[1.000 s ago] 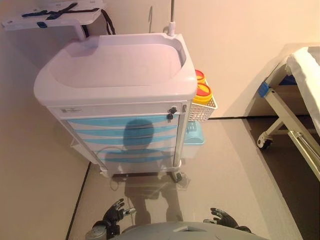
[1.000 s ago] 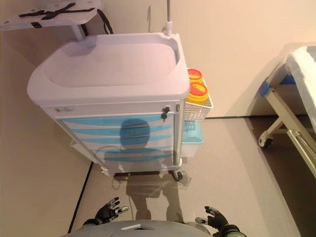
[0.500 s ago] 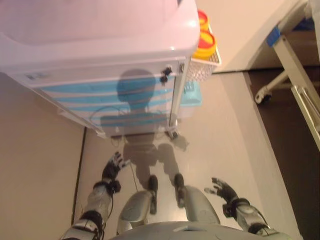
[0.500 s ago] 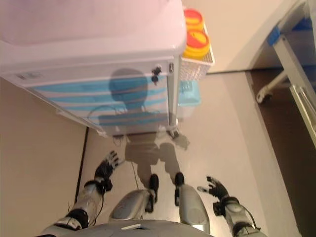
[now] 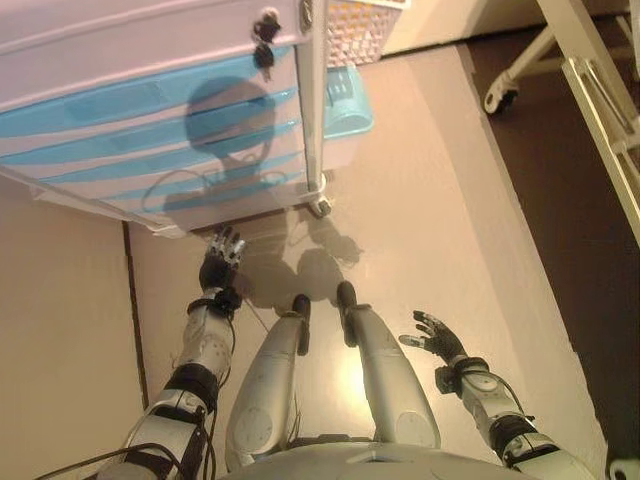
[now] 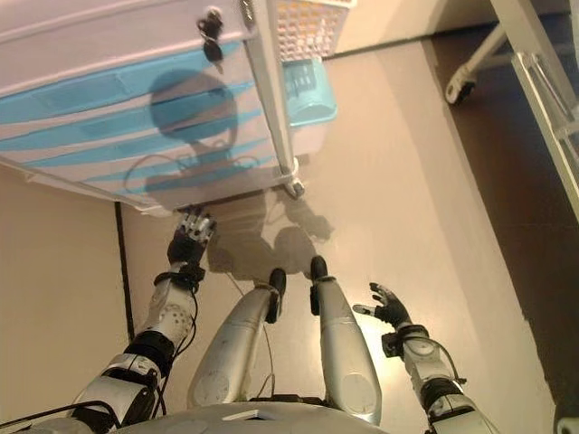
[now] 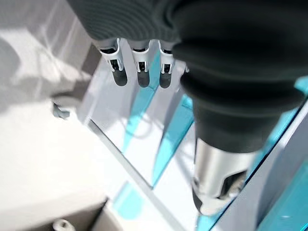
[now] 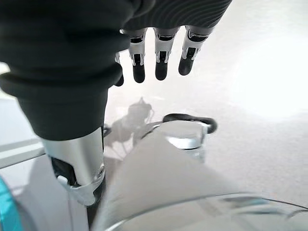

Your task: Open the drawer and pick up the medicine

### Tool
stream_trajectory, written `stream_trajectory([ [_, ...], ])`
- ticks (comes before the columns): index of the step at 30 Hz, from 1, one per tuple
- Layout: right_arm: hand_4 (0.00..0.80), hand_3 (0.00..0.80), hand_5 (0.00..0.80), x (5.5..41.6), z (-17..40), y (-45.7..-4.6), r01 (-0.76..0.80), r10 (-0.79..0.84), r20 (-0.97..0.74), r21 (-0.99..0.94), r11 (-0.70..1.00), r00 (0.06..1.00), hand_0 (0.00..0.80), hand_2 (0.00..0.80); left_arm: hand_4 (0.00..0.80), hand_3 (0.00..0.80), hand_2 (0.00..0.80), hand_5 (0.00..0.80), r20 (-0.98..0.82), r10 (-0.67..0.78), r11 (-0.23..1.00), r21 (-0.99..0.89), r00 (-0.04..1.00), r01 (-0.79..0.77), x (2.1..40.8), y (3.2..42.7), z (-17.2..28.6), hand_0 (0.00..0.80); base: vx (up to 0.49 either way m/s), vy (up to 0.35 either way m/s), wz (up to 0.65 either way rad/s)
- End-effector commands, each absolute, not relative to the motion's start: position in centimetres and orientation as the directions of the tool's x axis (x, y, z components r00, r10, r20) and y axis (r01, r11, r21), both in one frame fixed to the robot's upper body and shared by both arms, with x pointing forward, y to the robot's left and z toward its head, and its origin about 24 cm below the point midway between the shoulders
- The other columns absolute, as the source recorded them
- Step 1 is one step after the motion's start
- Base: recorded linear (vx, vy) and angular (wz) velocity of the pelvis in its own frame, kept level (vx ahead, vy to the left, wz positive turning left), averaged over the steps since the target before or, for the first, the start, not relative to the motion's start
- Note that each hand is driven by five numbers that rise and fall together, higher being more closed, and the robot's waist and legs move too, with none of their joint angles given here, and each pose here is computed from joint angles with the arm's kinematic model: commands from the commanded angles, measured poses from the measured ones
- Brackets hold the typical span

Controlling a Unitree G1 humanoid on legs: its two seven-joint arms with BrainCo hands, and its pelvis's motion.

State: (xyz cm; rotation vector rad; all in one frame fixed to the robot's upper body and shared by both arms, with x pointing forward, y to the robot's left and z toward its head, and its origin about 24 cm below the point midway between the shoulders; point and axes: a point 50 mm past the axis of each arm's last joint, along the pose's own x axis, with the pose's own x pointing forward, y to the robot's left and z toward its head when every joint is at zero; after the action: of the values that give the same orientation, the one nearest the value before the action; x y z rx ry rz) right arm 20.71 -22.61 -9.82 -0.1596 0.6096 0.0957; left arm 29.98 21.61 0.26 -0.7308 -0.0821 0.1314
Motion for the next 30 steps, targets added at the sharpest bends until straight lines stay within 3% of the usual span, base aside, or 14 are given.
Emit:
stream_trajectory([
  [1,0.000,0.000,0.000,19.2,-10.3,-23.1,-0.165,0.048,-0.602,-0.141,0.976,0.797,0.000,0.000,0.000,0.000,0.000,0.000,0.200,0.230,0.670,-0.743,0.952,-0.006,29.8,23.1,2.5,0.000,-0.003,-0.001,-0.25],
  [15,0.000,0.000,0.000,18.2,-10.9,-21.8,-0.240,0.110,-0.618,-0.130,0.962,0.778,0.000,0.000,0.000,0.000,0.000,0.000,0.471,0.323,0.548,-0.800,0.821,0.243,33.5,27.8,11.4,0.000,0.019,-0.015,-0.11],
  [30,0.000,0.000,0.000,16.3,-12.2,-20.4,-0.293,0.156,-0.656,-0.104,0.951,0.738,0.000,0.000,0.000,0.000,0.000,0.000,0.751,0.402,0.439,-0.660,0.523,0.610,33.9,31.2,22.6,0.000,0.047,-0.023,-0.04],
])
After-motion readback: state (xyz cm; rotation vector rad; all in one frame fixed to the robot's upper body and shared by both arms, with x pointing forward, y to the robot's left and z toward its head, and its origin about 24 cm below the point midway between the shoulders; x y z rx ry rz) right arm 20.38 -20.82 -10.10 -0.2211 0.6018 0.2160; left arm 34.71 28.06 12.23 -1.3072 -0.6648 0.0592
